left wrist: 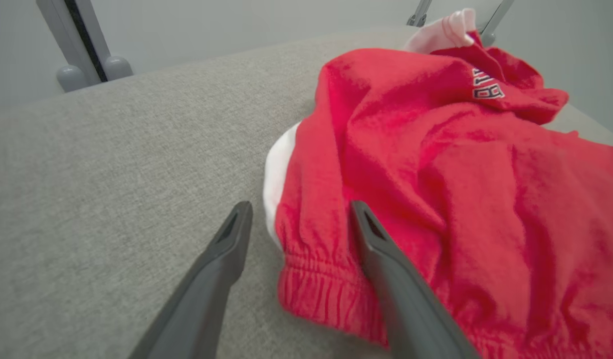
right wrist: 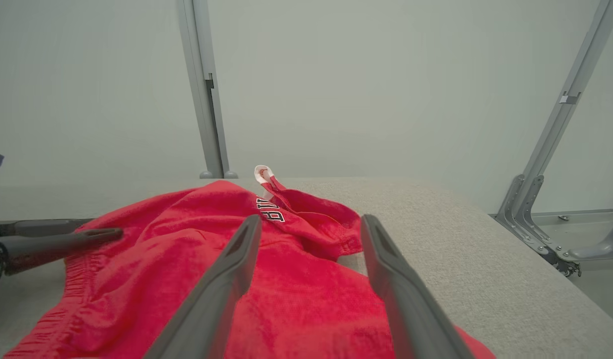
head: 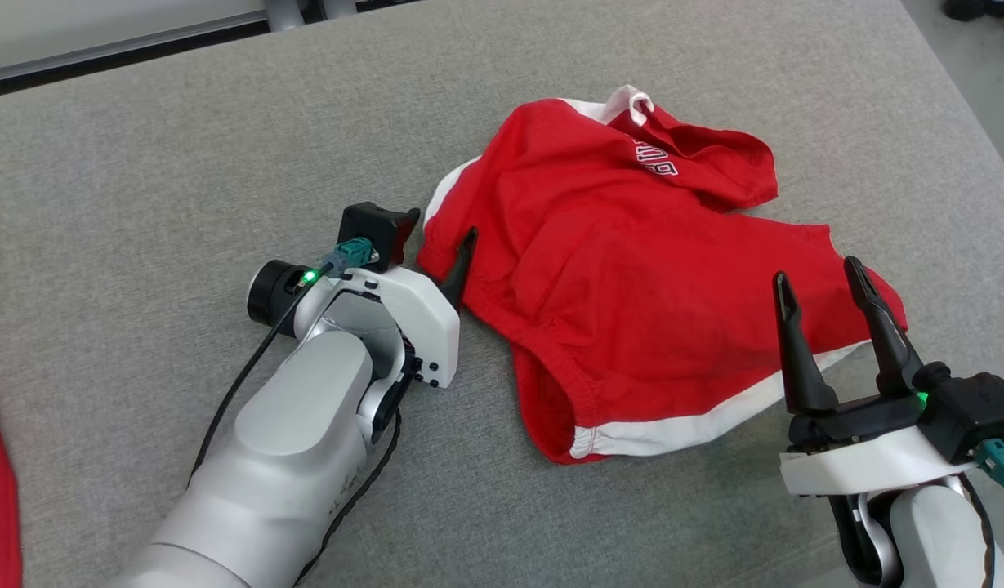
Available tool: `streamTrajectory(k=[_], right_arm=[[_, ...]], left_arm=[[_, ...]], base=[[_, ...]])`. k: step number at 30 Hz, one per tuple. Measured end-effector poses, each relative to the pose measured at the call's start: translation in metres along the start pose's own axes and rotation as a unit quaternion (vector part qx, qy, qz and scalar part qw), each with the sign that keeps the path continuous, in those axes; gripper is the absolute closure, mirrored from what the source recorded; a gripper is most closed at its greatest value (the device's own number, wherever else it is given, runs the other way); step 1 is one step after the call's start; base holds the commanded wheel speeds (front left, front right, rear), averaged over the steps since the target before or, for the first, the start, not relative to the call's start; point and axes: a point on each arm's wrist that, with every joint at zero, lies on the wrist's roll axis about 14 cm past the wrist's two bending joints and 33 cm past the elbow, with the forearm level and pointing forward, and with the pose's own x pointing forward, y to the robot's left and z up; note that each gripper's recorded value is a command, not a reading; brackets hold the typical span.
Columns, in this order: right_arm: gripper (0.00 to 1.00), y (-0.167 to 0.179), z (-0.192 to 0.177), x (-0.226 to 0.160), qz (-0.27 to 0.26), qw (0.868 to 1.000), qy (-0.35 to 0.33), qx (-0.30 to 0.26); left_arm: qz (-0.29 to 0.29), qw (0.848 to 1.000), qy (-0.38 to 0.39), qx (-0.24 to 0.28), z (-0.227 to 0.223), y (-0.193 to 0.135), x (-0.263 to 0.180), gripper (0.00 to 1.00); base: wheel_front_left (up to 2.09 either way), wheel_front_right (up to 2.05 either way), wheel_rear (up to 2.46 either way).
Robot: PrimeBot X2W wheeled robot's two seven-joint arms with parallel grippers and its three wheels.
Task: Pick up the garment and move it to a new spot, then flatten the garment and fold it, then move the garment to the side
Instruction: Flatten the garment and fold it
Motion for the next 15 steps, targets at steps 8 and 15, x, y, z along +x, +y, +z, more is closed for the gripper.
streamTrajectory(k=[8,15], right_arm=[[0.00,-0.020,0.002,-0.001,-0.036,0.999,-0.002,-0.009],[0.00,-0.023,0.003,0.005,-0.045,0.999,-0.006,-0.014]], left_arm=[[0.012,1.000,-0.020,0.011,0.010,0.010,0.013,1.00],[0.050,0.996,-0.073,0.033,0.054,0.045,0.015,1.00]], base=[[0.00,0.00,0.00],[0.00,0.00,0.00]])
